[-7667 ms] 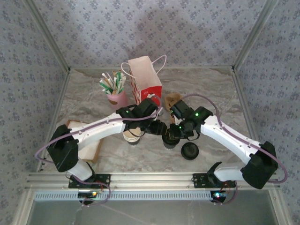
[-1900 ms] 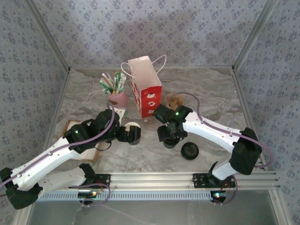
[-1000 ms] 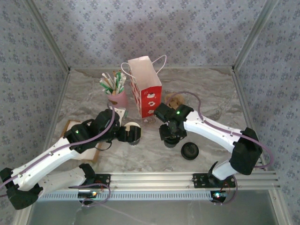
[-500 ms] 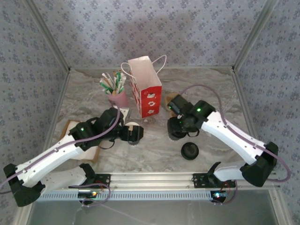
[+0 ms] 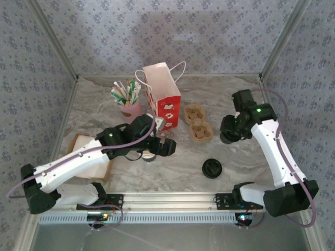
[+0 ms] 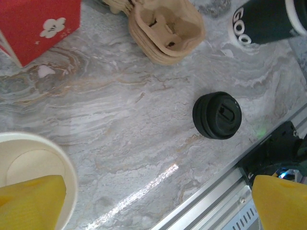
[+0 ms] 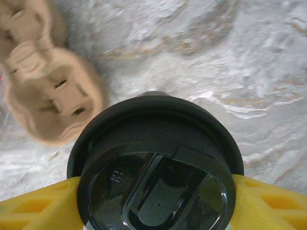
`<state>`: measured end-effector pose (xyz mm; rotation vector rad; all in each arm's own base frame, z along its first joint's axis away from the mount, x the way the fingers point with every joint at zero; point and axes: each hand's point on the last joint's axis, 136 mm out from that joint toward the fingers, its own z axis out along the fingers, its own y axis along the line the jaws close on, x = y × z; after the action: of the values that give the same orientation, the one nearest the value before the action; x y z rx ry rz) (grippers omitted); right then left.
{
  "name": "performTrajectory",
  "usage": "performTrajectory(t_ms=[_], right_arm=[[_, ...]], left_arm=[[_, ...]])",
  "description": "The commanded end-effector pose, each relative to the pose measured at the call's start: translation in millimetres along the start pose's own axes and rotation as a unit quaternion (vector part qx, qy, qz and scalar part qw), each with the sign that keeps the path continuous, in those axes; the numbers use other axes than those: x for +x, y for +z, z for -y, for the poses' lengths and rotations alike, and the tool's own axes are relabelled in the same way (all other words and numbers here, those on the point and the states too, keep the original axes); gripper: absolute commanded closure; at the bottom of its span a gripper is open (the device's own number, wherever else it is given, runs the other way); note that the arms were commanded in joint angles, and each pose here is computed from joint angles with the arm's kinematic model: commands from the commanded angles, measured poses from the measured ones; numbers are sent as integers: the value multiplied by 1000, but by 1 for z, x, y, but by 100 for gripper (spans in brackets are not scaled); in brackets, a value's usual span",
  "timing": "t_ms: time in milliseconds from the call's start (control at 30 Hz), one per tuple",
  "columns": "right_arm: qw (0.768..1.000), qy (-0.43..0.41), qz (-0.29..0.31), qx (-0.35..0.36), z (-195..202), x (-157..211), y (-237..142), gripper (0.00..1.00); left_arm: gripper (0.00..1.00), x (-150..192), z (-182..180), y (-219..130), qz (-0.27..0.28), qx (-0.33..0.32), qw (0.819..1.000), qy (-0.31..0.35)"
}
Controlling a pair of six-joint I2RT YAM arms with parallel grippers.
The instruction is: Pack the takeout coffee
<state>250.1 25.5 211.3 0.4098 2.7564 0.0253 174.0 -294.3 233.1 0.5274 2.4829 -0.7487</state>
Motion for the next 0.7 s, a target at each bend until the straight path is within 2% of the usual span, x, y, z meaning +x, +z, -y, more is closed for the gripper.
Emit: performTrajectory(t_ms=[0,167,500,667], right_arm=[[1000,10,-5,18,24,-6,5,28],[996,72,-9,53,59,-20,28,29],[988,133,-42,65,79,-27,66,28],[987,135,-46,71,83,-30,70,23]], left_arm=[[1,-16,26,1,14,35,999,26],[1,-15,39,17,-7,45,998,42],[1,-6,42,49,-64,27,995,65],[9,5,38,79,-120,1,990,70]])
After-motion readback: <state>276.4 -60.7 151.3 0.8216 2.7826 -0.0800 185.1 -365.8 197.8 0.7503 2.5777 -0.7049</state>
